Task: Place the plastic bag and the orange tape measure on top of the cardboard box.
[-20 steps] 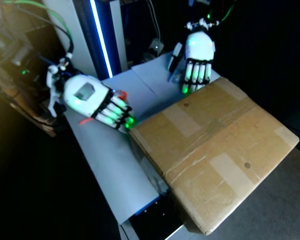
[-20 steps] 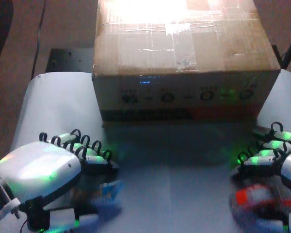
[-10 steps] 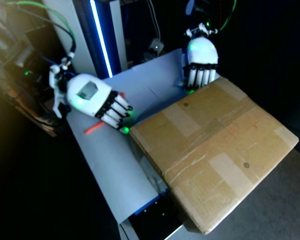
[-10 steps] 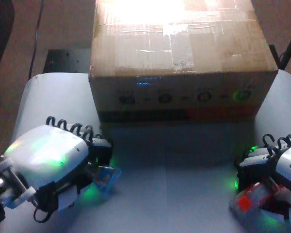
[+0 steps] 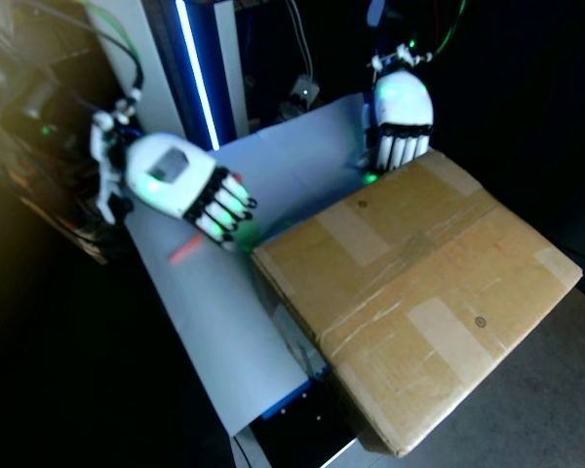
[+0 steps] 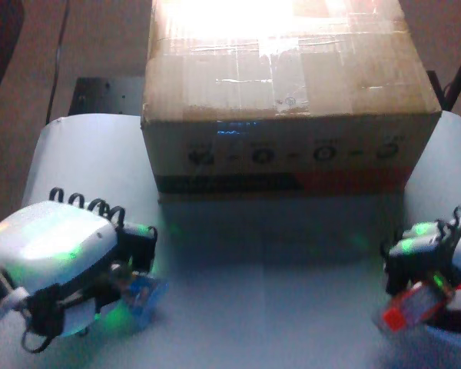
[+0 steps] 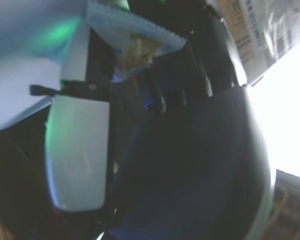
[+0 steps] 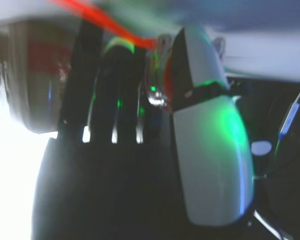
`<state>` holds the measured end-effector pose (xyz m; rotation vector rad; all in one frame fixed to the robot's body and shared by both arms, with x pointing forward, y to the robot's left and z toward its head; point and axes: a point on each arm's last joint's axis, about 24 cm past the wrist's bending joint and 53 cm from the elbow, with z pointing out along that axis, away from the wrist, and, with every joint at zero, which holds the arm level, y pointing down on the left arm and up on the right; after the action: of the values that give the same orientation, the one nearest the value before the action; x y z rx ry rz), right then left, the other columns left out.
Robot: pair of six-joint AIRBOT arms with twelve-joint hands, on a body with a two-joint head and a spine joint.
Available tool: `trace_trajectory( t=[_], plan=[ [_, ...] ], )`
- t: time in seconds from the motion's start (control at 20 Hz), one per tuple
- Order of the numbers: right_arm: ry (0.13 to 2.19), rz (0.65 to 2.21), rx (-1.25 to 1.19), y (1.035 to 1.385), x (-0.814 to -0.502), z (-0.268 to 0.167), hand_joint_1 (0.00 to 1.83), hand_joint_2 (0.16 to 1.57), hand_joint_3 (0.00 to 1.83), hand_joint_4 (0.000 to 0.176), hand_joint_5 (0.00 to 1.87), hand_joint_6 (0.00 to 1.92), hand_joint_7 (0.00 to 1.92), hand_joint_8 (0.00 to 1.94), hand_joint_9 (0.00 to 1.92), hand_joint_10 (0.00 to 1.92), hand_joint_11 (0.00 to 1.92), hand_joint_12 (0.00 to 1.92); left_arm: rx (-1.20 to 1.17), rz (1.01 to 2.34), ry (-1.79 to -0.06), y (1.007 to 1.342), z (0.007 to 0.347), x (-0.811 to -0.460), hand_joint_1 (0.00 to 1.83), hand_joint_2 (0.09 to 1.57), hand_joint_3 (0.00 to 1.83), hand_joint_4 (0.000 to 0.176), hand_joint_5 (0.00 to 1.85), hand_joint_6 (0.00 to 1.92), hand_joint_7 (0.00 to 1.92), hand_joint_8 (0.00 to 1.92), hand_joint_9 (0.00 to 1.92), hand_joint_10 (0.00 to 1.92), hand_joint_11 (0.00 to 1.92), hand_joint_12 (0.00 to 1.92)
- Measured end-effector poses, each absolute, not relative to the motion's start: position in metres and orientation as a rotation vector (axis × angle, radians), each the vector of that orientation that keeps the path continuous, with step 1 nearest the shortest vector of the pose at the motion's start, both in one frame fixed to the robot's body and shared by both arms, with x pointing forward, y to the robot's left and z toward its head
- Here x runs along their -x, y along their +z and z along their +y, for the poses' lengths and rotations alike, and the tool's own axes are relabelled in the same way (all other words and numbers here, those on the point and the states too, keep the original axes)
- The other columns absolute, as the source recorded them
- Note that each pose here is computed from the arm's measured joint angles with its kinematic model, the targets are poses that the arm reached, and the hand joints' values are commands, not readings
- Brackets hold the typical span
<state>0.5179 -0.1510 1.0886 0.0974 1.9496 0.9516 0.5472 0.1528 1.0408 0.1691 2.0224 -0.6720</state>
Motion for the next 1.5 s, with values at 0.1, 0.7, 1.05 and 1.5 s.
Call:
trace_trajectory(
  t=[0.1,0.7,1.05,1.5],
  plan=[
    [0.982,1.902,-0.093,1.105,-0.518,-0.149,1.36,1.18,0.0,0.0,0.93,0.87,0.73,1.45,0.82,1.43,0.81,1.55,-0.112,2.034,-0.744,1.048,0.154,-0.545,1.34,1.21,0.0,0.0,0.73,1.33,0.85,1.21,0.66,1.47,0.45,1.43],
    [0.941,1.785,-0.015,1.159,-0.525,-0.162,1.35,1.22,0.0,0.0,0.89,0.82,0.66,1.6,0.71,1.62,0.98,1.79,-0.192,1.736,-0.803,1.159,0.148,-0.551,1.36,1.16,0.0,0.0,0.83,1.12,0.89,1.14,0.84,1.35,0.7,1.43],
    [0.908,1.613,0.023,1.213,-0.553,-0.18,1.26,1.16,0.0,0.0,0.96,0.74,0.89,1.46,1.0,1.58,0.83,1.92,-0.168,1.486,-0.827,1.237,0.15,-0.583,1.35,1.13,0.0,0.0,0.88,0.9,0.98,1.09,0.92,1.31,0.82,1.61],
    [0.921,1.392,0.033,1.275,-0.627,-0.161,1.24,1.05,0.0,0.0,1.33,0.43,1.51,1.93,1.69,1.92,1.78,1.9,-0.159,1.355,-0.864,1.279,0.116,-0.65,1.27,1.13,0.0,0.0,0.94,0.81,0.99,1.26,1.1,1.35,1.05,1.61]
  ],
)
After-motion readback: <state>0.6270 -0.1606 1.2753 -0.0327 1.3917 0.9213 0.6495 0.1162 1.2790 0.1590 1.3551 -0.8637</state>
